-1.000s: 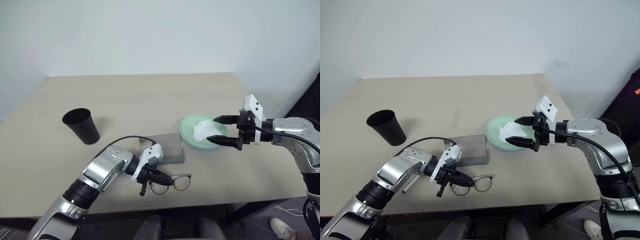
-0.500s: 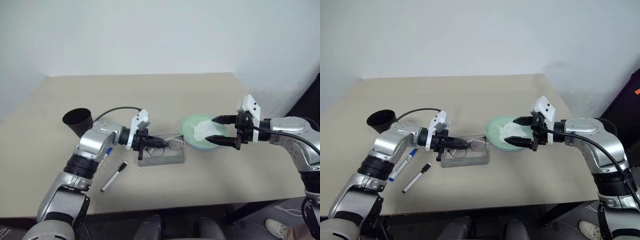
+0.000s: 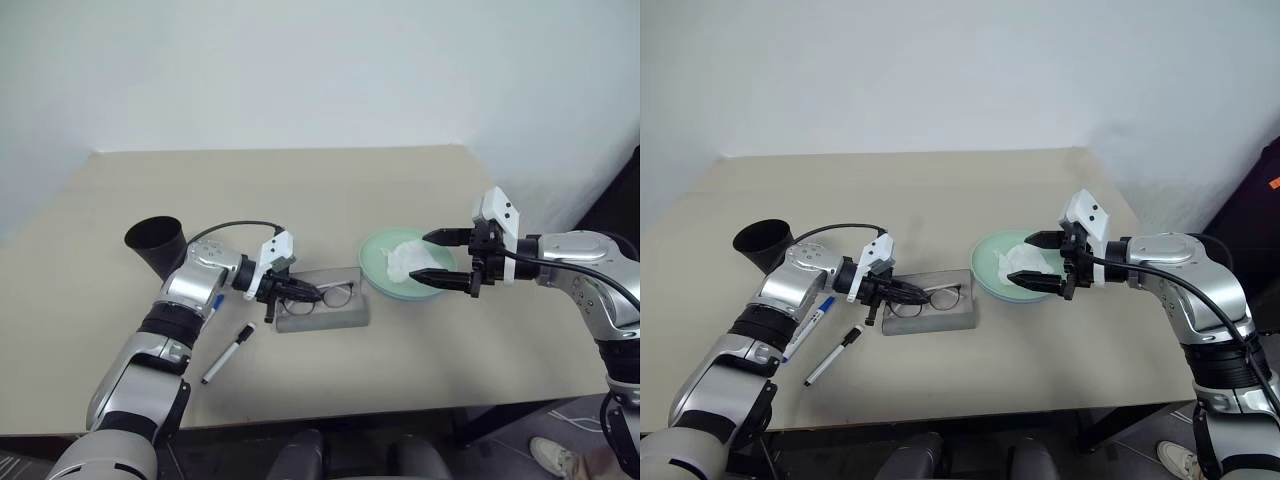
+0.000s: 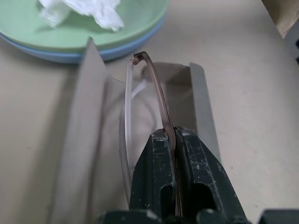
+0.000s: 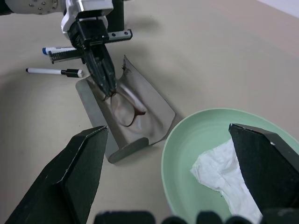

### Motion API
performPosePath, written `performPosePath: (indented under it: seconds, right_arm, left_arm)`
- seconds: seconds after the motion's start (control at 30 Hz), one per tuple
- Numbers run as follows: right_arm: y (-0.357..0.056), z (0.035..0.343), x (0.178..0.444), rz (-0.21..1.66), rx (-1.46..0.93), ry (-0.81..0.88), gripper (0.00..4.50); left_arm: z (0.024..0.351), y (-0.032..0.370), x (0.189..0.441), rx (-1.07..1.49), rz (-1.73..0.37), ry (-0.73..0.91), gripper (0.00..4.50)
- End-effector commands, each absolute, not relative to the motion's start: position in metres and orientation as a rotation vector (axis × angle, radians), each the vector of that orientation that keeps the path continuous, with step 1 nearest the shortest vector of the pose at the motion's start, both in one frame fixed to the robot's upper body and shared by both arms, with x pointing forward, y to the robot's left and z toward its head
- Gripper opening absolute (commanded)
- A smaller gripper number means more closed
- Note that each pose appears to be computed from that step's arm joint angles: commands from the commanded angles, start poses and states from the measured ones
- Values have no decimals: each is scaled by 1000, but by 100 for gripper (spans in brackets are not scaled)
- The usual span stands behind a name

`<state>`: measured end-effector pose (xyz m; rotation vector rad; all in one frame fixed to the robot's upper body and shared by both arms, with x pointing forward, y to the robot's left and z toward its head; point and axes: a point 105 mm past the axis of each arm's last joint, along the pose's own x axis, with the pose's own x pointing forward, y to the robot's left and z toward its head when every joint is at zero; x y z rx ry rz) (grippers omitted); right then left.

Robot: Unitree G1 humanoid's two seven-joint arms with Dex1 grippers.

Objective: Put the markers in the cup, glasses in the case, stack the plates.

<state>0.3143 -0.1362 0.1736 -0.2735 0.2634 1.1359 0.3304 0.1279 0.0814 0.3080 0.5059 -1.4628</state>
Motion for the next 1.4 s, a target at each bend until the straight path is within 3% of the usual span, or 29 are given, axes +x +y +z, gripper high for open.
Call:
performPosePath:
  seconds: [0.03, 0.33, 0.73, 0.83, 1.17, 1.4]
  right_arm:
    - [-137, 186, 314, 1130, -298, 209, 450]
    - [-136, 185, 315, 1130, -294, 210, 450]
    - [-133, 185, 315, 1135, -291, 205, 450]
    - [-133, 184, 315, 1133, -293, 205, 450]
    - [-134, 184, 315, 1131, -291, 210, 450]
    - [-133, 183, 315, 1134, -286, 212, 450]
  left_arm:
    - [84, 126, 320, 336, -1532, 515, 2]
    - [84, 125, 289, 258, -1651, 621, 2]
    - [81, 120, 293, 290, -1619, 583, 2]
    - [78, 119, 294, 297, -1603, 578, 69]
    - [98, 125, 308, 345, -1528, 462, 399]
    - [134, 129, 333, 328, -1393, 296, 399]
